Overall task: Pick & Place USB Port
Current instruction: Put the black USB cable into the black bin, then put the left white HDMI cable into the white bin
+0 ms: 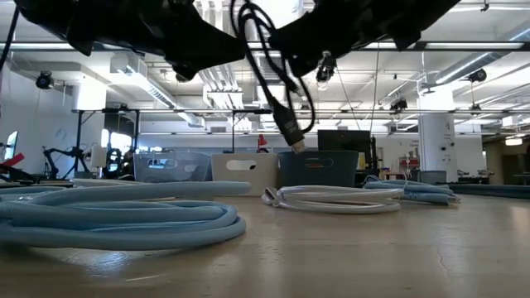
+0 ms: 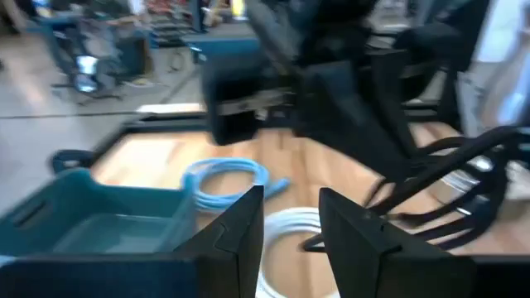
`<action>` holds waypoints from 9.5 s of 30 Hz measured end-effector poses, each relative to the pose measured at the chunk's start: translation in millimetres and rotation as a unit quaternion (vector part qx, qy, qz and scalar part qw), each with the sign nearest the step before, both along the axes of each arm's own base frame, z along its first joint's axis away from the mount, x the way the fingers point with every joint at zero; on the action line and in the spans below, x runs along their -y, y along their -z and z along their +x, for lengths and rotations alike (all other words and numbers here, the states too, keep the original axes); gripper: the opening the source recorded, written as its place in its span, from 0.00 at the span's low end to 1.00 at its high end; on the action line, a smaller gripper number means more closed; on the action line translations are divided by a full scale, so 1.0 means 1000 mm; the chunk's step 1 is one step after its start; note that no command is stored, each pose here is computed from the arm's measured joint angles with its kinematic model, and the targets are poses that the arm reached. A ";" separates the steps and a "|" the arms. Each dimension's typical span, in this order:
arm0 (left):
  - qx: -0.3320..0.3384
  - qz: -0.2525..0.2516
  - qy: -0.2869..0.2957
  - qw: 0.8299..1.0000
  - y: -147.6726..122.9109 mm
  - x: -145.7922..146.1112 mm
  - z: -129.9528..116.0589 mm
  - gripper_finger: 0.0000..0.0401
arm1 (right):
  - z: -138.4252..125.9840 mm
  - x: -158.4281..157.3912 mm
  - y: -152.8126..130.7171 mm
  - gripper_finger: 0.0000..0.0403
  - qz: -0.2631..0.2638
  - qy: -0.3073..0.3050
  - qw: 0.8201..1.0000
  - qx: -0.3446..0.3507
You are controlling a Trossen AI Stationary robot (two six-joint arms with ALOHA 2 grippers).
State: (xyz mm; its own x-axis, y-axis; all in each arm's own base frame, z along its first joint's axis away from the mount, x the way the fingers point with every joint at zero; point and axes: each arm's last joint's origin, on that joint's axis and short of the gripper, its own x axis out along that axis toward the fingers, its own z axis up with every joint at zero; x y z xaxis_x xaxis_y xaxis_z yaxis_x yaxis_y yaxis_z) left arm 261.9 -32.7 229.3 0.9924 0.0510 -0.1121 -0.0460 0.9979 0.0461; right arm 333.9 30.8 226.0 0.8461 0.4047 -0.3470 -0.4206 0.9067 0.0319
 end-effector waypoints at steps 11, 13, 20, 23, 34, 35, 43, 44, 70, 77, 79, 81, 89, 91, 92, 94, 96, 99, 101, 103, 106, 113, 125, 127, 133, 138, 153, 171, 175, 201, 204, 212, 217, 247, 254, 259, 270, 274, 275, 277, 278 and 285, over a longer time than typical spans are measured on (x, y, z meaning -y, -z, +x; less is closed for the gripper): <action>-0.011 -0.018 0.034 0.999 0.003 0.002 0.000 0.30 | 0.007 0.017 -0.017 0.06 -0.012 0.022 0.999 0.031; -0.012 -0.019 0.035 0.999 0.003 0.002 -0.001 0.30 | 0.006 0.021 -0.019 0.06 -0.012 0.028 0.999 0.032; -0.033 -0.010 0.035 0.999 0.007 0.002 -0.001 0.30 | 0.006 0.028 -0.019 0.06 -0.011 0.038 0.999 0.031; -0.044 -0.004 0.026 0.999 0.009 0.002 -0.002 0.30 | 0.005 0.027 -0.020 0.06 -0.008 0.032 0.999 0.032; -0.108 0.091 -0.067 0.988 0.020 -0.005 -0.005 0.30 | -0.001 0.026 -0.018 0.06 0.004 0.022 1.000 -0.010; -0.119 0.095 -0.073 0.986 0.022 -0.006 -0.006 0.30 | -0.002 0.026 -0.020 0.06 0.003 0.021 1.000 -0.005; -0.104 0.071 -0.038 0.991 0.020 -0.002 -0.005 0.30 | -0.007 0.026 -0.029 0.06 -0.004 0.019 1.000 0.013; -0.100 0.069 -0.035 0.992 0.019 -0.002 -0.005 0.30 | -0.007 0.026 -0.029 0.06 -0.004 0.019 1.000 0.012; 0.019 0.050 0.048 0.997 0.014 0.007 0.022 0.30 | -0.006 0.026 -0.029 0.06 -0.004 0.020 1.000 0.016; 0.018 0.051 0.048 0.997 0.011 0.008 0.030 0.30 | -0.007 0.026 -0.029 0.06 -0.004 0.019 1.000 0.014; 0.009 0.051 0.048 0.997 0.013 0.008 0.030 0.30 | -0.007 0.026 -0.028 0.06 -0.005 0.020 1.000 0.010; -0.001 0.052 0.048 0.997 0.015 0.008 0.030 0.30 | -0.007 0.026 -0.027 0.06 -0.008 0.019 1.000 0.008; -0.027 0.047 0.042 0.998 0.020 0.005 0.029 0.30 | -0.007 0.026 -0.028 0.06 -0.017 0.019 1.000 0.014; -0.024 0.055 0.043 0.997 0.018 0.005 0.031 0.30 | -0.007 0.026 -0.028 0.06 -0.017 0.019 1.000 0.013; -0.022 0.059 0.043 0.997 0.017 0.005 0.031 0.30 | -0.007 0.026 -0.028 0.06 -0.017 0.019 1.000 0.013; -0.025 0.065 0.044 0.997 0.016 0.006 0.032 0.30 | -0.007 0.026 -0.027 0.06 -0.017 0.018 1.000 0.010; -0.037 0.066 0.043 0.996 0.018 0.005 0.032 0.32 | -0.008 0.026 -0.028 0.06 -0.017 0.018 1.000 0.007; -0.056 0.061 0.036 0.996 0.020 0.004 0.032 0.37 | -0.010 0.026 -0.032 0.06 -0.017 0.018 1.000 0.012; -0.067 0.058 0.035 0.995 0.021 0.004 0.032 0.41 | -0.014 0.026 -0.036 0.06 -0.020 0.018 1.000 0.016; -0.070 0.058 0.035 0.995 0.021 0.004 0.032 0.45 | -0.018 0.027 -0.039 0.06 -0.029 0.029 0.999 0.013; -0.066 0.057 0.035 0.996 0.019 0.005 0.033 0.52 | -0.020 0.030 -0.043 0.06 -0.049 0.077 0.996 0.011; -0.025 0.057 -0.010 0.998 0.004 0.003 0.039 0.59 | -0.018 0.031 -0.040 0.06 -0.057 0.105 0.993 0.009; -0.004 0.003 -0.073 0.997 -0.002 -0.003 0.041 0.54 | -0.016 0.027 -0.039 0.06 -0.066 0.087 0.994 0.018; -0.005 0.003 -0.073 0.997 -0.002 -0.003 0.041 0.51 | -0.016 0.026 -0.038 0.06 -0.065 0.082 0.994 0.017; 0.000 0.007 -0.053 0.999 -0.005 -0.002 0.042 0.37 | -0.015 0.026 -0.038 0.06 -0.072 0.073 0.994 0.024; 0.000 0.017 -0.051 0.999 -0.006 -0.002 0.043 0.24 | -0.015 0.026 -0.039 0.06 -0.071 0.073 0.994 0.028; -0.012 0.009 -0.093 0.996 -0.004 -0.005 0.042 0.05 | -0.019 0.028 -0.029 0.23 -0.094 0.114 0.989 -0.030; -0.101 0.011 -0.255 0.962 -0.037 -0.018 0.001 0.04 | -0.022 0.032 -0.025 0.34 -0.119 0.210 0.968 -0.062; -0.110 0.031 -0.342 0.933 -0.057 -0.028 -0.020 0.04 | -0.022 0.032 -0.025 0.34 -0.110 0.218 0.968 -0.065; -0.279 -0.318 -0.393 0.816 -0.007 -0.221 -0.072 0.08 | -0.023 0.029 -0.022 0.31 -0.104 0.159 0.979 -0.071; -0.302 -0.331 -0.395 0.802 0.008 -0.229 -0.069 0.08 | -0.025 0.028 -0.020 0.32 -0.107 0.156 0.978 -0.084; -0.348 -0.314 -0.377 0.799 0.028 -0.236 -0.062 0.13 | -0.030 0.028 -0.012 0.31 -0.121 0.147 0.973 -0.127; -0.348 -0.301 -0.394 0.795 0.026 -0.239 -0.061 0.22 | -0.030 0.028 -0.012 0.30 -0.121 0.147 0.973 -0.127; -0.311 -0.249 -0.181 0.899 -0.044 -0.122 -0.031 0.30 | -0.037 0.028 0.004 0.29 -0.079 0.172 0.968 -0.164; -0.332 -0.237 -0.195 0.892 -0.020 -0.064 -0.017 0.30 | -0.042 0.028 0.016 0.31 -0.052 0.178 0.964 -0.190; -0.336 -0.263 -0.208 0.880 -0.006 -0.033 -0.020 0.30 | -0.043 0.027 0.016 0.31 -0.042 0.164 0.967 -0.193; -0.369 -0.270 -0.272 0.847 0.038 -0.019 -0.041 0.30 | -0.043 0.027 0.016 0.31 -0.049 0.161 0.968 -0.189; -0.376 -0.284 -0.298 0.830 0.055 -0.020 -0.051 0.30 | -0.043 0.027 0.016 0.32 -0.050 0.160 0.968 -0.188; -0.376 -0.286 -0.301 0.828 0.059 -0.021 -0.053 0.30 | -0.043 0.027 0.016 0.32 -0.050 0.160 0.968 -0.188; -0.370 -0.292 -0.300 0.829 0.065 -0.021 -0.054 0.30 | -0.043 0.027 0.016 0.31 -0.050 0.160 0.968 -0.188; -0.365 -0.294 -0.298 0.831 0.068 -0.021 -0.055 0.30 | -0.043 0.027 0.016 0.31 -0.050 0.160 0.968 -0.188; -0.336 -0.302 -0.289 0.844 0.087 -0.022 -0.061 0.30 | -0.043 0.027 0.016 0.31 -0.050 0.160 0.968 -0.188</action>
State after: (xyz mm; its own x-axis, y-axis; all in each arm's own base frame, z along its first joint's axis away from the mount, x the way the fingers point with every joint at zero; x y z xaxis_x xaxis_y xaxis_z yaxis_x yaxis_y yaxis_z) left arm 201.0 -10.9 142.4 0.5234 0.2376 -0.8183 -0.6994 0.6684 -0.2532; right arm 291.0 3.6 210.0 0.7287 0.0904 -0.6789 -0.0931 0.9951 0.0325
